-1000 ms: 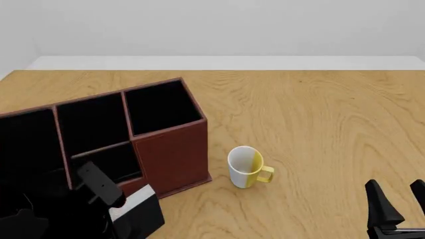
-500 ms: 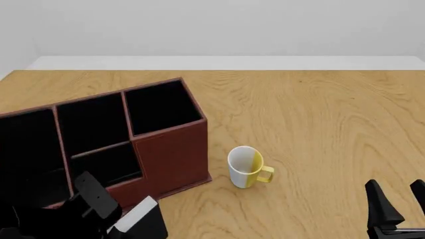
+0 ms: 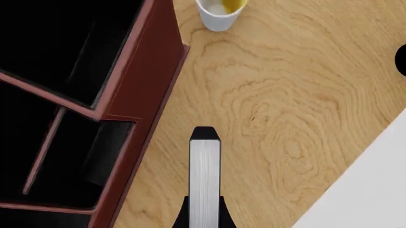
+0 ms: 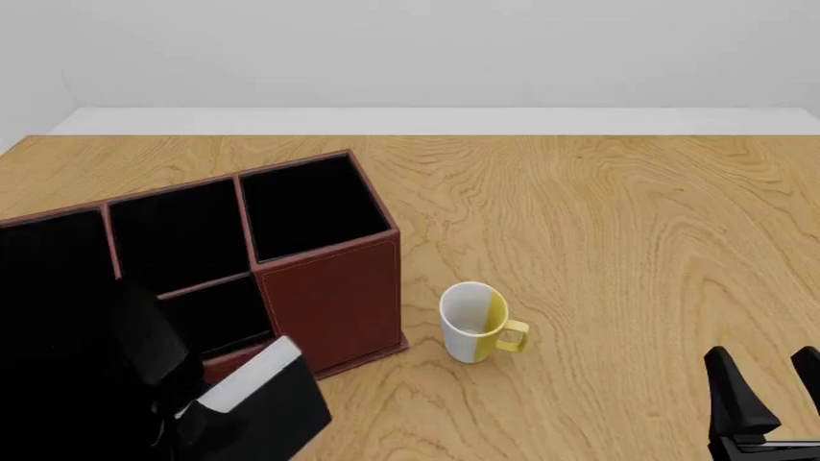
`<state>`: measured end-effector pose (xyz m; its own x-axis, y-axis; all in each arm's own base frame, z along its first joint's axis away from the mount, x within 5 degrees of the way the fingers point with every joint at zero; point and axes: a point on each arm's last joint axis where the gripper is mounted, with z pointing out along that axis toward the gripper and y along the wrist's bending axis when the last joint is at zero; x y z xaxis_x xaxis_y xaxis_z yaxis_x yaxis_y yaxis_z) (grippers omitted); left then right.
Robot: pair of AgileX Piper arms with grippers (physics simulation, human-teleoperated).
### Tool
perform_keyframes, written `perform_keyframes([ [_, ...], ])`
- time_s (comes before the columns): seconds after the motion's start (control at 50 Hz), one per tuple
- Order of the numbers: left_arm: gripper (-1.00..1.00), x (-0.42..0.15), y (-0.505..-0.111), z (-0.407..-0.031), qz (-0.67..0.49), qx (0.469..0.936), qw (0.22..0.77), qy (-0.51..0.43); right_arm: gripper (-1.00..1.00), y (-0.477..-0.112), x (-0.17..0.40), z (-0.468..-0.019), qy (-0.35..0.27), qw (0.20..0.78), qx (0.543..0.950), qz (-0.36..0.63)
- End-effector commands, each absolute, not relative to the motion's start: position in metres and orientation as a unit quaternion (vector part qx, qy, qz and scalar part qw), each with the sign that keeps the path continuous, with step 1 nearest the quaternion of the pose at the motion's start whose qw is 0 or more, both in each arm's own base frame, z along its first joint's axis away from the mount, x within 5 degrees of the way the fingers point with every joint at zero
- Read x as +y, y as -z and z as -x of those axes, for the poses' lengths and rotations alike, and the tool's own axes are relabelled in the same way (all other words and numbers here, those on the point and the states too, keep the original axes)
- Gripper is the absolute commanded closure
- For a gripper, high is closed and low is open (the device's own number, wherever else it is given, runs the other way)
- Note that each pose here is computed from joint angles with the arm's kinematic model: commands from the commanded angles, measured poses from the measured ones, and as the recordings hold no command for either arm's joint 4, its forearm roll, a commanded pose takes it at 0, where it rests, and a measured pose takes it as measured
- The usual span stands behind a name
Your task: Pick up the book and place it in the front compartment of the caddy.
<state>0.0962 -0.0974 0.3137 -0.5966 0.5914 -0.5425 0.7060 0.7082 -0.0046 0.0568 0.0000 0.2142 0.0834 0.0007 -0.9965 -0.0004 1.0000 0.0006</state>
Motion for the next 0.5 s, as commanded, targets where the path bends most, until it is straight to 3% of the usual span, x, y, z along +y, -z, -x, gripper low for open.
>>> perform_keyframes([
  [0.02, 1.00, -0.094, -0.348, -0.089, -0.393, 0.865, 0.288, 0.118, -1.00, -0.214, 0.000, -0.057, 0.000, 0.736, 0.677, 0.000],
  [0.5, 1.00, -0.094, -0.376, -0.087, -0.461, 0.831, 0.296, 0.097, -1.00, -0.214, 0.000, -0.057, 0.000, 0.736, 0.677, 0.000],
])
